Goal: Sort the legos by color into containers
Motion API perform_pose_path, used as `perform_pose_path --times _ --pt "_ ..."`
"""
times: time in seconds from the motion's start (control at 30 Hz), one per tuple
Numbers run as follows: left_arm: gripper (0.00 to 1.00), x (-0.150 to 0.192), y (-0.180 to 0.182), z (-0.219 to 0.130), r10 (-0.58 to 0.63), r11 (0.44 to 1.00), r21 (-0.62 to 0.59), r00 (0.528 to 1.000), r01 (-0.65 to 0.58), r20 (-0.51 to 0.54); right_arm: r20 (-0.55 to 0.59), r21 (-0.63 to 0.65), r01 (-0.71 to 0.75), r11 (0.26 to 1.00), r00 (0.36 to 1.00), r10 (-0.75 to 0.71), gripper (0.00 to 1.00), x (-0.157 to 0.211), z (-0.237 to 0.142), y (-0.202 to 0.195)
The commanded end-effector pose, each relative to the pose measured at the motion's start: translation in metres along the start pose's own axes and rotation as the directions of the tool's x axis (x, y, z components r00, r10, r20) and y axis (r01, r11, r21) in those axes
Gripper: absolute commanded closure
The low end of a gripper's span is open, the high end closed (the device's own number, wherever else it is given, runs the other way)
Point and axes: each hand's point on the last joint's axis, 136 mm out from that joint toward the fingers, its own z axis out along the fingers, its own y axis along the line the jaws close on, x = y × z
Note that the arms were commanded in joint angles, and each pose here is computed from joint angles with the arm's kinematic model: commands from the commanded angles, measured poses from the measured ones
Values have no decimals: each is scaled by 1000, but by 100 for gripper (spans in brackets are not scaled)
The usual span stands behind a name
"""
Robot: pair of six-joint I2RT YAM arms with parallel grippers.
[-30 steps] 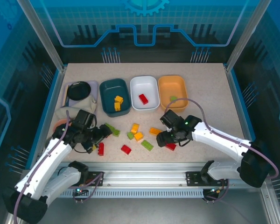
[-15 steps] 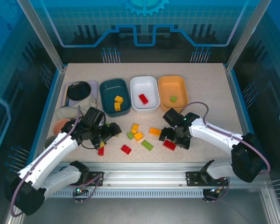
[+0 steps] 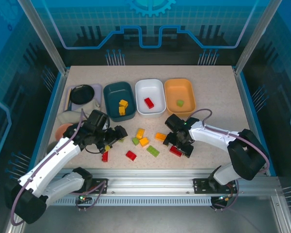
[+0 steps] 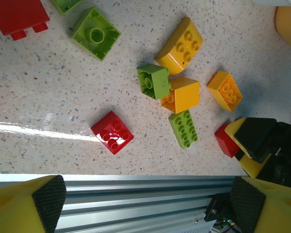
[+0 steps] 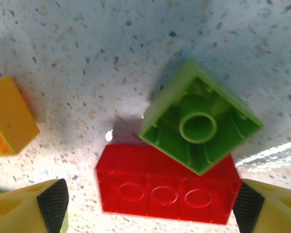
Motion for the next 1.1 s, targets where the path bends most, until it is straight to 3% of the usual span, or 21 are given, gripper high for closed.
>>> perform_pose_path --times 0.0,0.13,0.37,0.53,0.7,0.83,1.07 --pt "8 0 -14 -6 39 998 41 999 -39 -6 -20 23 -11 1000 1000 11 15 -1 14 -3" --pt "8 0 -16 -6 40 998 42 999 -40 -7 -37 44 -13 999 999 15 22 2 20 -8" --pt "8 -5 -21 -11 36 998 47 999 -37 15 32 39 70 997 997 -71 44 -5 -1 0" --pt "8 -24 -40 -35 63 997 47 992 -69 111 223 -18 284 959 936 -273 45 -20 -72 56" --pt "8 -57 -62 -52 72 997 22 973 -79 219 350 -60 408 911 864 -363 45 -54 -107 131" --pt "8 -81 -74 -50 22 998 50 968 -36 251 387 -68 440 895 839 -383 45 -88 -111 181" --pt "7 -108 -100 -39 34 993 102 964 -63 262 390 -180 350 919 883 -260 46 -149 -98 245"
